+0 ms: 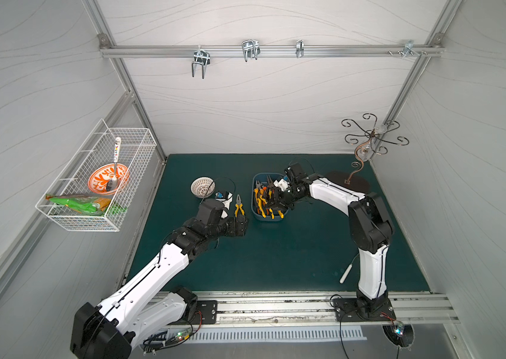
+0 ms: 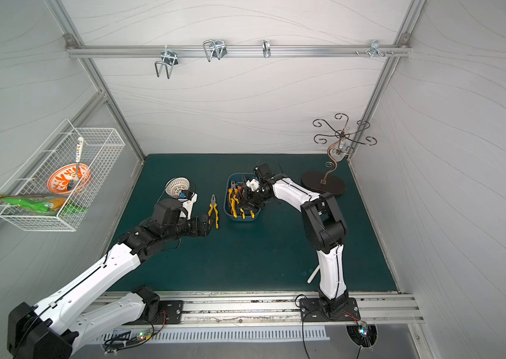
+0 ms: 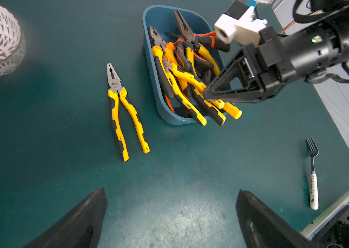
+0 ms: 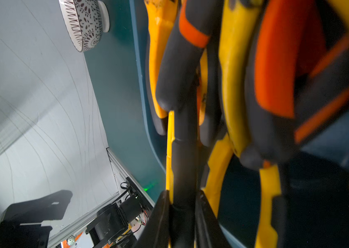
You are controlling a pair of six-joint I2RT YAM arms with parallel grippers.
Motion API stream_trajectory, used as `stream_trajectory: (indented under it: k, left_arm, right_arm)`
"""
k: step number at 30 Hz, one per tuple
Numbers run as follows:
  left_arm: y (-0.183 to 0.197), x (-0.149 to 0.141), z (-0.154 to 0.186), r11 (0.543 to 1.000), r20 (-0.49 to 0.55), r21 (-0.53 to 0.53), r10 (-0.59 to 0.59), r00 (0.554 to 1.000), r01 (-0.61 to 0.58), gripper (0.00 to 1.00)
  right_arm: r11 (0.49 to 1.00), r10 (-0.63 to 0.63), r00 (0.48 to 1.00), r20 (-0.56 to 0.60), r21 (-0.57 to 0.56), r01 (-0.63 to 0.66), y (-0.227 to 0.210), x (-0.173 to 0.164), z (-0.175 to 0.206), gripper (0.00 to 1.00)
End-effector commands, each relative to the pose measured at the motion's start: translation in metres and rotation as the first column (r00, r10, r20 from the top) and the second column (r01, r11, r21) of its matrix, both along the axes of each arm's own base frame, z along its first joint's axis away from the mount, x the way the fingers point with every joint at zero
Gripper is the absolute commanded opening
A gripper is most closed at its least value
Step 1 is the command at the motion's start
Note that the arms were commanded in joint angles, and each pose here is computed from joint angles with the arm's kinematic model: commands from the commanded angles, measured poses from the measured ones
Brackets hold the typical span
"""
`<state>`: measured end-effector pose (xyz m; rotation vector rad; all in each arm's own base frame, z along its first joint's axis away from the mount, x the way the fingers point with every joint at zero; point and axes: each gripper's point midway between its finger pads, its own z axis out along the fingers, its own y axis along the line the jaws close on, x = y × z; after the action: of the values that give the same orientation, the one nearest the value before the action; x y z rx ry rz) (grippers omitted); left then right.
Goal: Take the pliers out of the storage box
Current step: Pick up the pliers from the storage box.
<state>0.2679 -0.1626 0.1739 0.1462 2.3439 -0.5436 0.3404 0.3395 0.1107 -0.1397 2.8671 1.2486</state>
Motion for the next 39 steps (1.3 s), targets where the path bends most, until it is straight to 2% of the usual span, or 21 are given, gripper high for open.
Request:
stream_trajectory:
  k: [1, 5, 18, 25, 31, 35, 39]
  left_arm:
    - [-0.010, 0.016, 0.028, 0.996, 0.037, -0.087, 0.031, 0.999, -0.028, 0.99]
    - [-0.018, 0.025, 0.032, 0.989, -0.008, -0.146, 0.034, 0.999, -0.035, 0.99]
    - [-0.037, 0.053, 0.039, 0.948, -0.057, -0.308, 0.063, 0.996, -0.077, 0.99]
    - [-0.059, 0.079, 0.051, 0.873, -0.067, -0.479, 0.069, 0.995, -0.093, 0.99]
    - [-0.070, 0.109, 0.070, 0.784, -0.035, -0.616, 0.071, 0.997, -0.077, 0.96]
    - [-0.074, 0.126, 0.081, 0.709, -0.014, -0.703, 0.059, 0.998, -0.052, 0.91]
    - [-0.076, 0.135, 0.091, 0.713, 0.038, -0.701, 0.040, 0.998, -0.002, 0.91]
  right_arm:
    - [0.995, -0.022, 0.991, 0.128, 0.101, 0.009, -0.006, 0.010, 0.052, 0.00]
    - [0.993, -0.026, 0.987, 0.161, 0.117, 0.007, -0.018, 0.003, 0.067, 0.00]
    - [0.985, -0.063, 0.970, 0.237, 0.169, 0.022, -0.042, -0.013, 0.088, 0.00]
    - [0.968, -0.080, 0.948, 0.309, 0.251, -0.001, -0.039, -0.008, 0.103, 0.00]
    - [0.938, -0.118, 0.914, 0.388, 0.346, -0.026, -0.038, -0.011, 0.132, 0.00]
    - [0.912, -0.121, 0.901, 0.416, 0.405, -0.065, -0.037, -0.016, 0.150, 0.00]
    - [0.890, -0.116, 0.893, 0.434, 0.445, -0.100, -0.036, -0.020, 0.162, 0.00]
